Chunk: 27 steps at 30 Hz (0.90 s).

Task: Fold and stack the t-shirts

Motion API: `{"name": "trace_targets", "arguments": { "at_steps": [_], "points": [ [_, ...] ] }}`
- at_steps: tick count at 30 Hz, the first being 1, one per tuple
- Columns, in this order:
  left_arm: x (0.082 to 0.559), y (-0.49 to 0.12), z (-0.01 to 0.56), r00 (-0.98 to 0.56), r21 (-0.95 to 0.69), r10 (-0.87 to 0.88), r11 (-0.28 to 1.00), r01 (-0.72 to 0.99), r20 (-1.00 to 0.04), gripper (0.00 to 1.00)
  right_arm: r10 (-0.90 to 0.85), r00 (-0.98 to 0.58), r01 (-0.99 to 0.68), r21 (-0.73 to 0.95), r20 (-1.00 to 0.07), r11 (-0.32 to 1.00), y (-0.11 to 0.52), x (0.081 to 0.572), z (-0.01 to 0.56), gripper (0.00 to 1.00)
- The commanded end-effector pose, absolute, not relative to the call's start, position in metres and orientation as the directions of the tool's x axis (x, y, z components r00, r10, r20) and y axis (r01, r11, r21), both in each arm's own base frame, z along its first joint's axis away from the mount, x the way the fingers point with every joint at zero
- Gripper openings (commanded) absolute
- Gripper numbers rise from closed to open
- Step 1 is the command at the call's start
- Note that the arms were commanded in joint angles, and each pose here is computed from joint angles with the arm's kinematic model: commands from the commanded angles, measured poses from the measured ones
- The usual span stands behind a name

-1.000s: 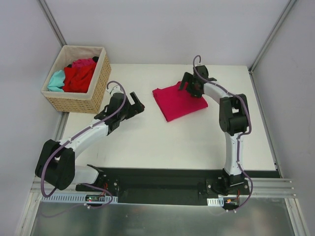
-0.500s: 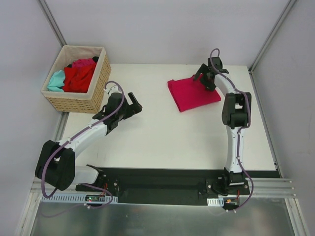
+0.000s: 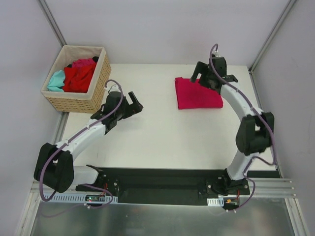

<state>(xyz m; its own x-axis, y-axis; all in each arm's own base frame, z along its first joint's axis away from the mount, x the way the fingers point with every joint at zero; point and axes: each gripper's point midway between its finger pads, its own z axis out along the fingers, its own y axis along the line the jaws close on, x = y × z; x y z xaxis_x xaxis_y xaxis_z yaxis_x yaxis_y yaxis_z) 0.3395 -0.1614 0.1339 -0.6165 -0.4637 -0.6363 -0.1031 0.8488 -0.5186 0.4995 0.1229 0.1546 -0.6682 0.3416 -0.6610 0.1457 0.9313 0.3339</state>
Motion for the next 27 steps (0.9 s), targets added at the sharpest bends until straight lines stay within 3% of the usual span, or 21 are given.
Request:
{"name": "trace_targets", "arguments": {
  "at_steps": [1,5,12,27],
  "points": [
    [0.341,-0.186,0.182,-0.632,-0.57,-0.404,0.819,0.073,-0.661,0.99,0.29,-0.483,-0.073,0.368,-0.826,0.927,0.144,0.453,0.273,0.97],
    [0.328,-0.196,0.185,-0.687,-0.596,-0.372,0.796,0.111,-0.624,0.99,0.263,-0.427,-0.185,0.369,-0.865,0.911,0.162,0.389,0.311,0.97],
    [0.305,-0.176,0.2,-0.623,-0.567,-0.378,0.813,0.129,-0.685,0.99,0.198,-0.43,-0.222,0.316,-0.881,0.922,0.161,0.319,0.291,0.97],
    [0.295,-0.154,0.221,-0.532,-0.527,-0.394,0.841,0.121,-0.75,0.99,0.181,-0.41,-0.189,0.278,-0.894,0.942,0.147,0.296,0.284,0.96]
  ]
}}
